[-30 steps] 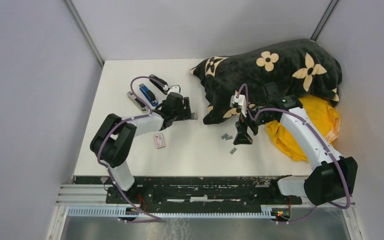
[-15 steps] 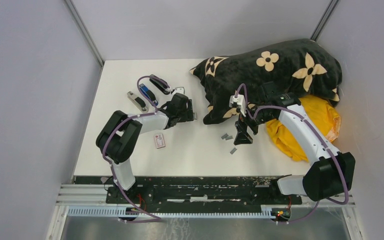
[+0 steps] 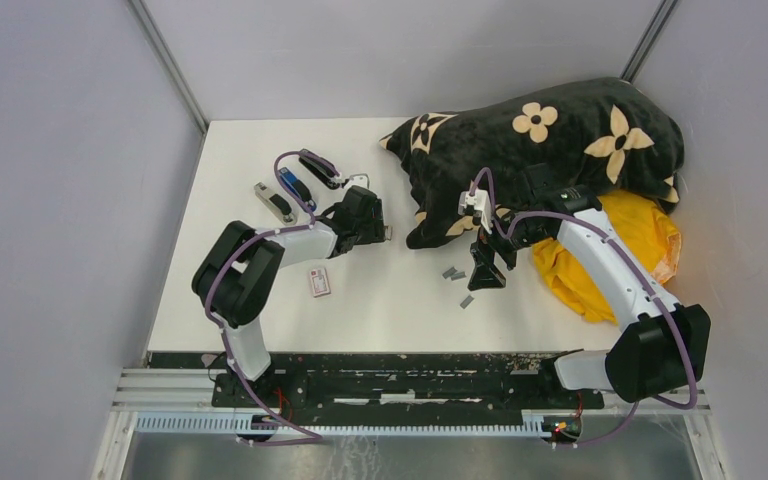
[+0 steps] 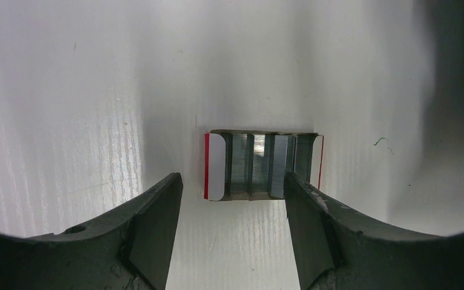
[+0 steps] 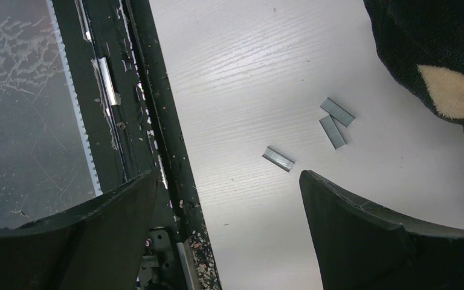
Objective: Unload the staples from the stapler
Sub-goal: Adjust the staple in the staple box.
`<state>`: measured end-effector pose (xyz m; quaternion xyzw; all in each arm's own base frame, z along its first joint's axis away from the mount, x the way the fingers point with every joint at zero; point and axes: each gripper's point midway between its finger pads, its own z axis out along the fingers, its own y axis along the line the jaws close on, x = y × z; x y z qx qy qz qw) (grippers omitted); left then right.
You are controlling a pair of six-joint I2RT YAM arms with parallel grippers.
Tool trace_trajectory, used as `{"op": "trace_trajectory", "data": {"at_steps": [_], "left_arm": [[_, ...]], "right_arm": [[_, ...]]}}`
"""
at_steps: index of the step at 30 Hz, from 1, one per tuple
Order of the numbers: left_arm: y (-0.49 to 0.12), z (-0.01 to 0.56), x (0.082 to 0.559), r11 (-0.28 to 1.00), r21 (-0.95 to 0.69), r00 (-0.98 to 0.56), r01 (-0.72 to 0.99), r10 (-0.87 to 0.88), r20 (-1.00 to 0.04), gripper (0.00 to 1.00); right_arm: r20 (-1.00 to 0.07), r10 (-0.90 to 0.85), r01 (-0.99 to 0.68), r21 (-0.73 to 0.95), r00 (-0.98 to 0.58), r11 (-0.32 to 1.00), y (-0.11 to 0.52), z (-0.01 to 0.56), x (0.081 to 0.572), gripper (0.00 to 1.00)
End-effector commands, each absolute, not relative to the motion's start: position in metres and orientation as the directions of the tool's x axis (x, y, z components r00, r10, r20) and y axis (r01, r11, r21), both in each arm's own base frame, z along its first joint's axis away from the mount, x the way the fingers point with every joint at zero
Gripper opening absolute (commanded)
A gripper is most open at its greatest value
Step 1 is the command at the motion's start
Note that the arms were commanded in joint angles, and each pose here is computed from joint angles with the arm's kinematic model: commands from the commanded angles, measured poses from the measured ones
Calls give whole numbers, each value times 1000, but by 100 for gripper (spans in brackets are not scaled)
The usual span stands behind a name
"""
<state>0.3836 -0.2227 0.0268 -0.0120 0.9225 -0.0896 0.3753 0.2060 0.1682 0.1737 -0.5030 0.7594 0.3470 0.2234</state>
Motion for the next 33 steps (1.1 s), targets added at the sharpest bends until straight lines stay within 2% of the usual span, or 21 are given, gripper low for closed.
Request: {"op": "trace_trajectory", "data": {"at_steps": [1, 11, 23, 26, 33], "left_arm": [[-229, 41, 394, 982, -166, -686, 84, -64, -725, 69], [-233, 50, 391, 975, -190, -675, 112, -66, -735, 63], [-231, 89, 381, 963, -221, -623, 156, -78, -778, 63], [-240, 91, 381, 958, -229, -623, 175, -72, -779, 53], [-249, 82, 392, 969, -180, -639, 167, -33, -769, 43]], "right_arm": [[-723, -592, -935, 273, -356, 228, 172, 188, 210, 94], [-725, -589, -934, 279, -358, 224, 173, 189, 209, 94], [-723, -588, -932, 289, -362, 219, 174, 188, 209, 94], [-724, -587, -931, 292, -364, 218, 174, 188, 209, 94], [-724, -587, -932, 292, -361, 214, 175, 189, 208, 94]]}}
